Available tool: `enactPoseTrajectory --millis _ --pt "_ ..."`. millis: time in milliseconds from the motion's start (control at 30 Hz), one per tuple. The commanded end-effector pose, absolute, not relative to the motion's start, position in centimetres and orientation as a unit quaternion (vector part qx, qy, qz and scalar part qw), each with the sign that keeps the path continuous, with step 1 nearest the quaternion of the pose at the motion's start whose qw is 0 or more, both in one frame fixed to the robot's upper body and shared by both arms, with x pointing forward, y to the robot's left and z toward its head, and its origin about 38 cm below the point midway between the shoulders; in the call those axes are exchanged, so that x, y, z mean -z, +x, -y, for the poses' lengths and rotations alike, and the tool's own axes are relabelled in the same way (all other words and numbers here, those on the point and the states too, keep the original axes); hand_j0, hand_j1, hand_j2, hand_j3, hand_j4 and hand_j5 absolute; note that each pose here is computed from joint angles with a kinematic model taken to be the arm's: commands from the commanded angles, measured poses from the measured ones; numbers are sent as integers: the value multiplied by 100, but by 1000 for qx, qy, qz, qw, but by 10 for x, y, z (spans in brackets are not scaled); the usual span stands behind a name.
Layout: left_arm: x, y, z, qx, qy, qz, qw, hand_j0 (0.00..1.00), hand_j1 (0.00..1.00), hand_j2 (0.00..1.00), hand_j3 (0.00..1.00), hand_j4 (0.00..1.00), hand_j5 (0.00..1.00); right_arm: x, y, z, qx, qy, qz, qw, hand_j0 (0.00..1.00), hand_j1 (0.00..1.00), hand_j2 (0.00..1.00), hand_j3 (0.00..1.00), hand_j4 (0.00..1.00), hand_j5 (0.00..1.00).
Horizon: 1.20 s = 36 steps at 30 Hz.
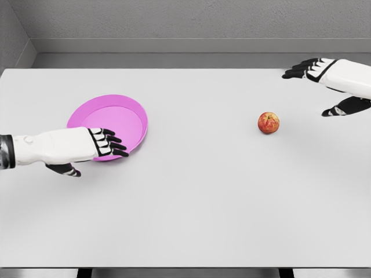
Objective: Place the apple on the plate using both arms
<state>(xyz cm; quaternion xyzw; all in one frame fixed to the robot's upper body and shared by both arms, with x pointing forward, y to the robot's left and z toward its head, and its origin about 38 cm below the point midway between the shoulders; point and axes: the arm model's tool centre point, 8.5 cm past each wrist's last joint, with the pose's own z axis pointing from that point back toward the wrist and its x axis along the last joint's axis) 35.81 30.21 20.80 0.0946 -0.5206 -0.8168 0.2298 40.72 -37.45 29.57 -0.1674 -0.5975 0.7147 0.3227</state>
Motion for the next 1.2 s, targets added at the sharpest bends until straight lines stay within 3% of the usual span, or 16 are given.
enactPoseTrajectory --millis 0,167,300,467,767,1167 --pt "-206 358 -301 819 90 517 233 100 100 100 100 100 100 -295 399 388 -737 -160 563 338 100 100 100 100 100 100" --pt "-205 358 -300 822 88 514 230 100 100 100 100 100 100 -282 390 361 -761 -122 555 314 100 100 100 100 100 100" --pt "-205 358 -299 821 88 515 230 100 100 100 100 100 100 -291 389 356 -717 -73 609 330 100 100 100 100 100 100" --pt "-206 359 -299 822 88 514 230 100 100 100 100 100 100 -316 396 349 -713 -89 625 305 100 100 100 100 100 100" --pt "-205 359 -300 825 87 508 230 100 100 100 100 100 100 -274 420 312 -701 -41 620 351 100 100 100 100 100 100" --pt "-201 361 -297 826 84 506 232 100 100 100 100 100 100 -229 437 324 -715 -50 575 396 100 100 100 100 100 100"
